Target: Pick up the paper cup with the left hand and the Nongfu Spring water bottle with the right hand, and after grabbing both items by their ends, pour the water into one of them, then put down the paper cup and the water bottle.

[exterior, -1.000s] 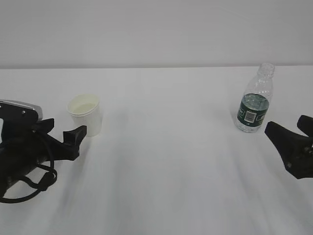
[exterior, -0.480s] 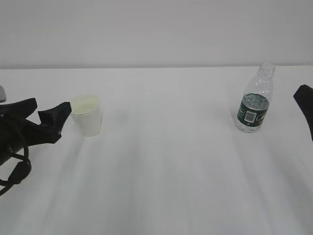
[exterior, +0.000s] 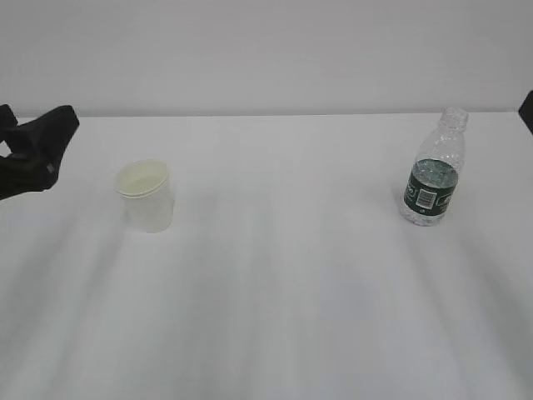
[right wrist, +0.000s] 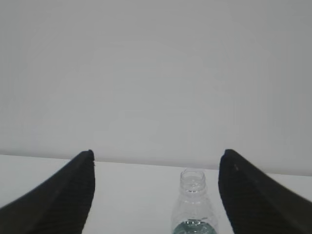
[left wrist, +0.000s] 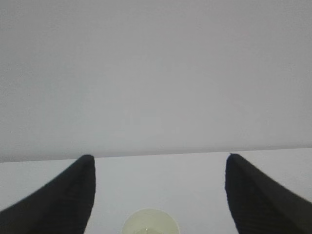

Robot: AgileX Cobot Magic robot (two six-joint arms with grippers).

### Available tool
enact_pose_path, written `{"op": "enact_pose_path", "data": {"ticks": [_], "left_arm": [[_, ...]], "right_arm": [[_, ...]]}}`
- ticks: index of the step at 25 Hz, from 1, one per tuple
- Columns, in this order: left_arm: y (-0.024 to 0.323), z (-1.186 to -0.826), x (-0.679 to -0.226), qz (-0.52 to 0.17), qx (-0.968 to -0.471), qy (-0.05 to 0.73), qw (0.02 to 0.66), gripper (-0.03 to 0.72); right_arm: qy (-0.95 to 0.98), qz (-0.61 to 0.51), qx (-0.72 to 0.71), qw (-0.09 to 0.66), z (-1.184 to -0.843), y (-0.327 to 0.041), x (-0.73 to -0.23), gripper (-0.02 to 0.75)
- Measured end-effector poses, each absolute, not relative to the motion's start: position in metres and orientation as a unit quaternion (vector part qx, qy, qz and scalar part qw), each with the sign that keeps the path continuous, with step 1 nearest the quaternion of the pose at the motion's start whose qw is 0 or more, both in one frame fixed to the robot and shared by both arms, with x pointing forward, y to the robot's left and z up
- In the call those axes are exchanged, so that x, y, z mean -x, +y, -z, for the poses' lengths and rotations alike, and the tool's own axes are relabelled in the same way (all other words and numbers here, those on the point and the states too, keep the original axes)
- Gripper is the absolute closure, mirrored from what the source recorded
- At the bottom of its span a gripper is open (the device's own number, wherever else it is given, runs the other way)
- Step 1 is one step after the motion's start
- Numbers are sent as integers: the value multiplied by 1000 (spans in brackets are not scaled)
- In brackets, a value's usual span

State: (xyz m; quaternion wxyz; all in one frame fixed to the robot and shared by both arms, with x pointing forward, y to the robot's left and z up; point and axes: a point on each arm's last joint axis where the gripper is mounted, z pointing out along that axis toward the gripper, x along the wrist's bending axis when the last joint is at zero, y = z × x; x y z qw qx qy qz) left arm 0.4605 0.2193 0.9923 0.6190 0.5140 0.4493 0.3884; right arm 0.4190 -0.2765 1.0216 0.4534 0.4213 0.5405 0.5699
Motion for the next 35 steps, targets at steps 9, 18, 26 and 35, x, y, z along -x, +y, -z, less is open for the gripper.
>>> {"op": "enact_pose_path", "data": {"ticks": [9, 18, 26, 35], "left_arm": [[232, -1027, -436, -387, -494, 459, 629, 96], [242, -1050, -404, -371, -509, 457, 627, 111], [251, -1058, -371, -342, -535, 465, 617, 112], [252, -1096, -358, -347, -594, 436, 580, 113]], "right_arm": [[557, -512, -432, 491, -1065, -285, -407, 146], [536, -488, -456, 516, -1090, -293, -373, 147], [517, -459, -495, 526, -1103, -303, -337, 148], [484, -464, -535, 515, -1131, -308, -304, 148]]}}
